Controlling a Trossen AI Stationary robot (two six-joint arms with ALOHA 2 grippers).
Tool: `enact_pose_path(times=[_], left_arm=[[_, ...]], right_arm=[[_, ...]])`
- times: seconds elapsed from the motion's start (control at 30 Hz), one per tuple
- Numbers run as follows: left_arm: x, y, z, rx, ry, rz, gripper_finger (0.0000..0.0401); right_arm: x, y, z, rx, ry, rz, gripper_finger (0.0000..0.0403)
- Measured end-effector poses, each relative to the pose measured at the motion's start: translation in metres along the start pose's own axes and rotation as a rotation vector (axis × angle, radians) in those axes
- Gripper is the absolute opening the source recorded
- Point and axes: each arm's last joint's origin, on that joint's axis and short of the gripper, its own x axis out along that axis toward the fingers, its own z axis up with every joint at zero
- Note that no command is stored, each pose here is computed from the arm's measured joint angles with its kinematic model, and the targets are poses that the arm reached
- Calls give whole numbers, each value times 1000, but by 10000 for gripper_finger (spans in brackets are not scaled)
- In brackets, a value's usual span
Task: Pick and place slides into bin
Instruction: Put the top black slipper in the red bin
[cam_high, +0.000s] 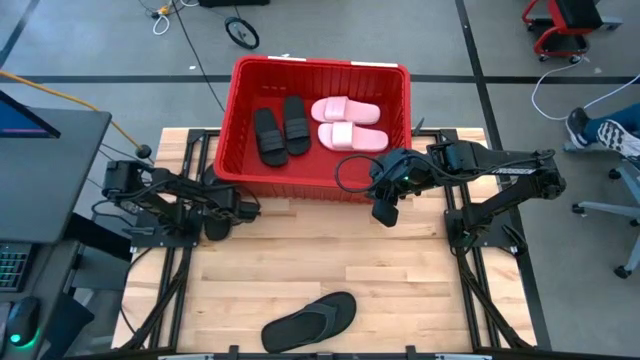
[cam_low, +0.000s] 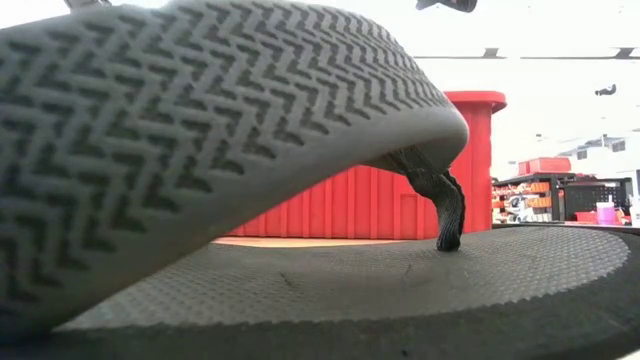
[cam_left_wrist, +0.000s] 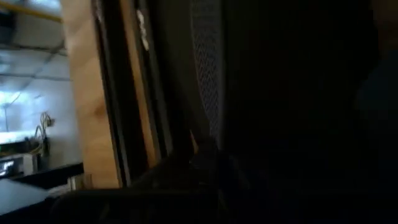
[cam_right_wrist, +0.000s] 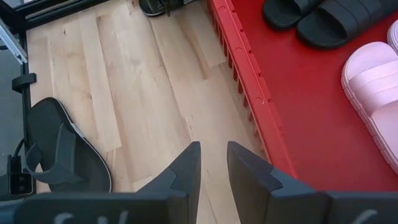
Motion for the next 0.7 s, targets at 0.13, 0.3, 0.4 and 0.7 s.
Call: enact_pose_path(times=[0.13,0.3,0.4,0.7], left_arm=[[-21,-10,0,99,54,-98,8],[-69,-18,1,195,50,-189,6],[-108,-18,0,247,55,-255,5],[-244,21,-1,277,6,-596,5]], right_arm=[[0,0,0,0,0,0,85],[0,0,0,1,-1,0,85],[0,0,0,1,-1,0,85],[0,0,0,1,-1,0,85]])
